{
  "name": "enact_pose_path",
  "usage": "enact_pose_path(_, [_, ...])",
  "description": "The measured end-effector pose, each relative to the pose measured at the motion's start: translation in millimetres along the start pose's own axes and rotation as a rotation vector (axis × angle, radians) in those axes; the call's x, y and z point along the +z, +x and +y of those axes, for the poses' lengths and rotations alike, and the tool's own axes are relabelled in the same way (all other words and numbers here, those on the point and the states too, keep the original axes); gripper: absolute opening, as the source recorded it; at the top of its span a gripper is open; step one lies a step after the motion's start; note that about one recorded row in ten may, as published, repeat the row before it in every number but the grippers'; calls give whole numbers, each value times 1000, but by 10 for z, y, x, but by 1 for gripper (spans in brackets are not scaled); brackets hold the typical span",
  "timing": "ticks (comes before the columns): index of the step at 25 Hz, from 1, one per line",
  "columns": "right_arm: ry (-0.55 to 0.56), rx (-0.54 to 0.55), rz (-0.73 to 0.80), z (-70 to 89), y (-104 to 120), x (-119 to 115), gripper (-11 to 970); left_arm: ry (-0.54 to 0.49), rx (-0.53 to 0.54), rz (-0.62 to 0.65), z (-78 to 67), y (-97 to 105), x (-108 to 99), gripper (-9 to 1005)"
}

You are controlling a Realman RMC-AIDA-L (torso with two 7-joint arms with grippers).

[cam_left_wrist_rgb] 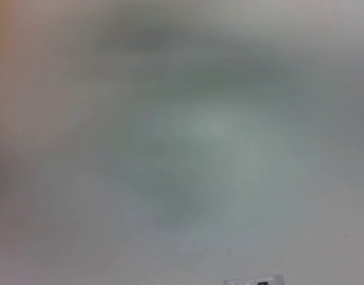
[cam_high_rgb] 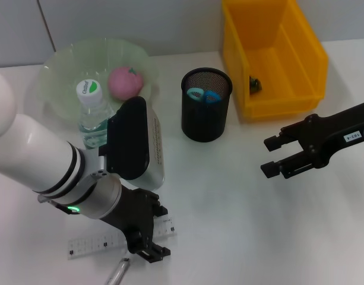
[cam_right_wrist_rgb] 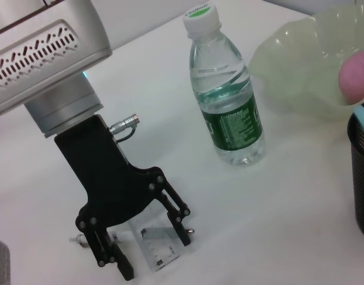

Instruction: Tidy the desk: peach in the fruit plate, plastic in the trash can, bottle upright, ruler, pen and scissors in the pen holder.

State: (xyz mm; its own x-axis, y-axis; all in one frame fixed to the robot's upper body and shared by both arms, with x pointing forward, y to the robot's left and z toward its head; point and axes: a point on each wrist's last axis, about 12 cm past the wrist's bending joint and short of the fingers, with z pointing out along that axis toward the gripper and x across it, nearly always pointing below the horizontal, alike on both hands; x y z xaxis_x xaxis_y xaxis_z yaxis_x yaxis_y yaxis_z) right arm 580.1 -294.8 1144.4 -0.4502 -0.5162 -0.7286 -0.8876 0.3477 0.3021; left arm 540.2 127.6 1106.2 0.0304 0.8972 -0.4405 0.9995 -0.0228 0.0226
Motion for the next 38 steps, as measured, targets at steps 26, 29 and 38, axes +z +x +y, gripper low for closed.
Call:
enact_pose_path(26, [-4,4,-5,7,-5,24,748,-24,20,9,-19,-21,-11,398])
enact_pose_path(29, [-3,4,-6,8,-2,23,748,-33,20,-6,-25,-51,-55,393])
enact_pose_path(38, [25,21,-50,-18,26,-66,747,-91,-136,-208,18,-34,-491,393])
